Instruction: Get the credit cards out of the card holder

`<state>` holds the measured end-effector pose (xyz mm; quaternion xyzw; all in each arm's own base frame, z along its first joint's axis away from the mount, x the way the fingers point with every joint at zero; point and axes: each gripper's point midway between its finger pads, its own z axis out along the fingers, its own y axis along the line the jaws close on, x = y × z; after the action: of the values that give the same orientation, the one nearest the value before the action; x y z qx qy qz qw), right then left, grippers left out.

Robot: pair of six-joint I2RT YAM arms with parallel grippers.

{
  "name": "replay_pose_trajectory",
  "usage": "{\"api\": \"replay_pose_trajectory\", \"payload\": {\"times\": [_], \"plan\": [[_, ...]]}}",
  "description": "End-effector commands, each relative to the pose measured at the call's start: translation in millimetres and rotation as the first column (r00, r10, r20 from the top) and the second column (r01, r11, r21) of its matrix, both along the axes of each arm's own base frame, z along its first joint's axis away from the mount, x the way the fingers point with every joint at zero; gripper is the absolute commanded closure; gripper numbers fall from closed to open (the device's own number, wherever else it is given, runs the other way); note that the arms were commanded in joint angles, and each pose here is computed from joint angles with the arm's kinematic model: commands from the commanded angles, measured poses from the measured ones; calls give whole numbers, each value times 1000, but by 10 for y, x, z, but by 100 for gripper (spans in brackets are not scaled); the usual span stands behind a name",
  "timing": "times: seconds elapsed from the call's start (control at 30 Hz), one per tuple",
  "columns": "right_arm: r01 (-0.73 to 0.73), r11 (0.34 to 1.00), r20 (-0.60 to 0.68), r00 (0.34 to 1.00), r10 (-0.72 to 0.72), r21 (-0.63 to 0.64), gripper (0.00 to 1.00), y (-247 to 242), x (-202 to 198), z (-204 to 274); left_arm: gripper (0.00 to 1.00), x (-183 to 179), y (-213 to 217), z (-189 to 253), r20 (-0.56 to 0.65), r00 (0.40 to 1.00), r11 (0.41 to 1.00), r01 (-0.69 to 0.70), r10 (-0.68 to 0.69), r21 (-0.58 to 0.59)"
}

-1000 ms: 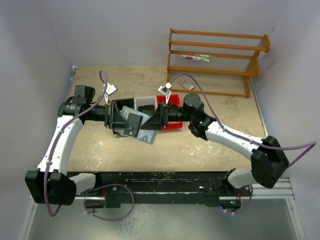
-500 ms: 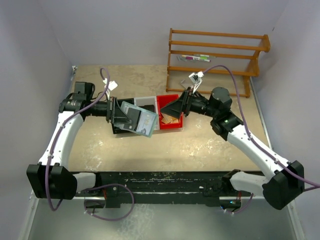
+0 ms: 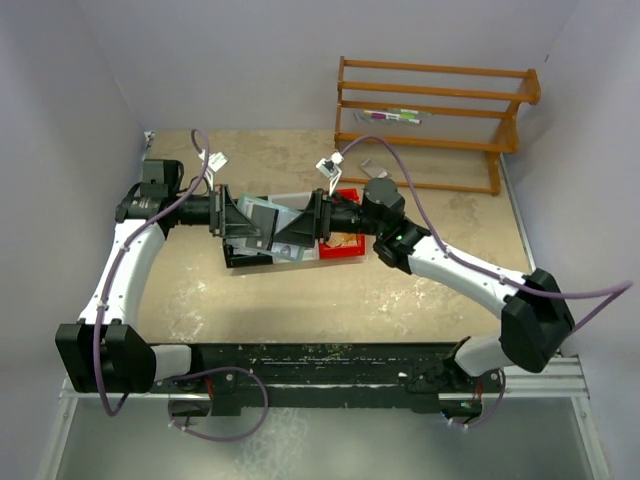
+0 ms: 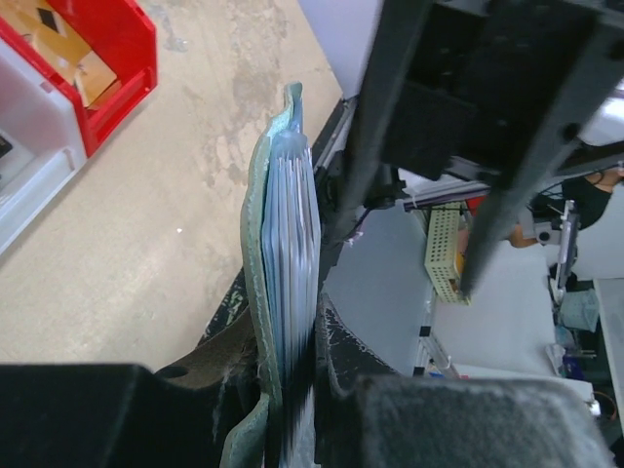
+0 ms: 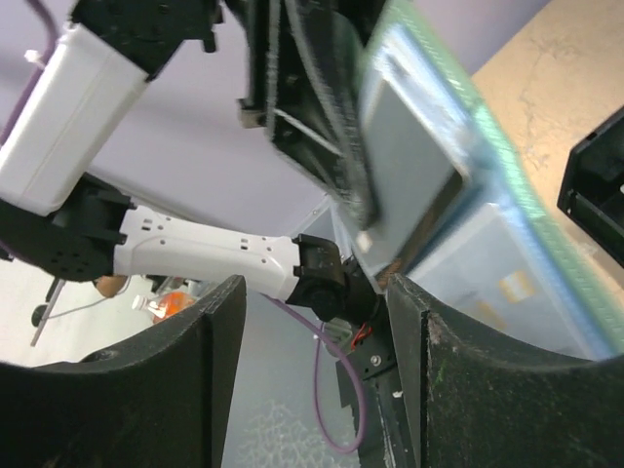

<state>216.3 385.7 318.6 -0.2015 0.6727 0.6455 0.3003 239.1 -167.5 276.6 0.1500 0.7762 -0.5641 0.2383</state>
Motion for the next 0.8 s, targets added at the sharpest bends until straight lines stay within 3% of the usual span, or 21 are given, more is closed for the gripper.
{"api": "replay_pose_trajectory", "payload": {"times": [0.0, 0.27, 0.53, 0.77], "plan": [[-41, 995, 30, 999, 38, 91, 39, 60, -36, 169, 89, -122, -39, 332, 63, 995, 990, 83, -77, -114], [-39, 996, -12, 999, 40, 79, 45, 122, 23, 31, 85, -272, -58, 455, 45, 987, 965, 163, -157, -206], [-79, 986, -14, 997, 82, 144, 68, 188, -12, 159, 84, -340, -58, 474, 46, 982, 954, 188, -182, -234], [-74, 987, -39, 996, 80, 142, 82, 217, 12, 114, 77, -341, -57, 433, 60, 983, 959, 183, -174, -215]]}}
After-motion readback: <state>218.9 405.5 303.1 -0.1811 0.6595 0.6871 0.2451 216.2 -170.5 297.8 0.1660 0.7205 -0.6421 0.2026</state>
